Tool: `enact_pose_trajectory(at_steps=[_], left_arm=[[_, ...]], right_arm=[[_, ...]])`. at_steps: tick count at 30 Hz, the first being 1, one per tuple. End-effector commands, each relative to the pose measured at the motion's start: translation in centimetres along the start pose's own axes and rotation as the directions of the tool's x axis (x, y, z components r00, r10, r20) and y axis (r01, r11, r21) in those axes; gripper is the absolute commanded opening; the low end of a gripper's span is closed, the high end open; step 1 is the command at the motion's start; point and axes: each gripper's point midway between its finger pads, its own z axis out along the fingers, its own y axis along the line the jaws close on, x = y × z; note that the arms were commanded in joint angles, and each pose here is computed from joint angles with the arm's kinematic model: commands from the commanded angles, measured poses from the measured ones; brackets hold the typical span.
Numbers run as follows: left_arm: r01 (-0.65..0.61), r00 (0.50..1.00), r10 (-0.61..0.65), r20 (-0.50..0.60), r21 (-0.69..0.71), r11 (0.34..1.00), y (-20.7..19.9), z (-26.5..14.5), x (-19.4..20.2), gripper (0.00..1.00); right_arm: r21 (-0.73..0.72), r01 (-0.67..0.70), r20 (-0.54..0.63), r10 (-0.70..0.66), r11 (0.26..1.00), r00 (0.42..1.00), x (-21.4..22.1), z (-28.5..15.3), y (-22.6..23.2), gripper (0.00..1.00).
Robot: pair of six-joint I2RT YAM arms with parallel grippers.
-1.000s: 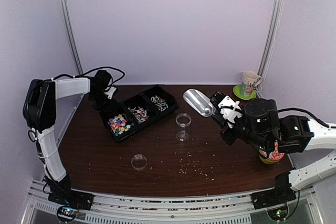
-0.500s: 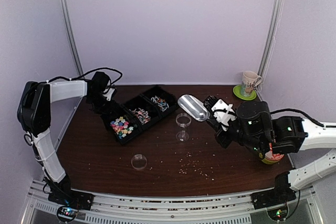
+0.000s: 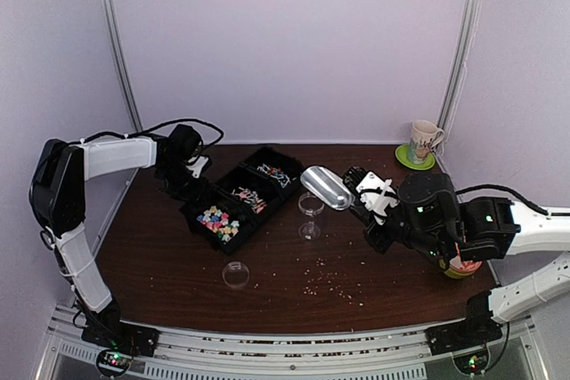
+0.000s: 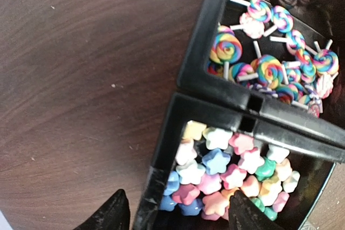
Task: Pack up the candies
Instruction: Adjust the fake candies in the storage box.
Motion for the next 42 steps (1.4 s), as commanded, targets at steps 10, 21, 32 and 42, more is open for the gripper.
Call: enact_pose_trajectory(at_steps=[10,21,32,42], left_arm=[[-0.127,0.985,0.120,-0.121,-0.054,0.990,1.2,2.1,-0.8,0.41],[-0.171,0.970,0.173,-0.168,0.027,0.985,0.5,3.5,0.0,0.26],[-0.151,0.968,0.164,-0.188,0.081,0.985,0.8,4.2,0.8,0.22],[-0.139,0.973,0.150,-0.175,0.077,0.987,1.2,5.0,1.0,0.13]], right_arm=[[-0.028,-0.052,0.033,0.053,0.998,0.998,-1.4,-1.2,-0.4,0.00],[-0.036,-0.053,0.028,0.055,0.998,0.998,-1.3,-1.1,-0.3,0.00],[-0.044,-0.051,0.023,0.052,0.998,0.998,-1.4,-1.1,-0.1,0.00],[-0.038,-0.045,0.020,0.046,0.998,0.999,-1.2,-1.2,-0.3,0.00]])
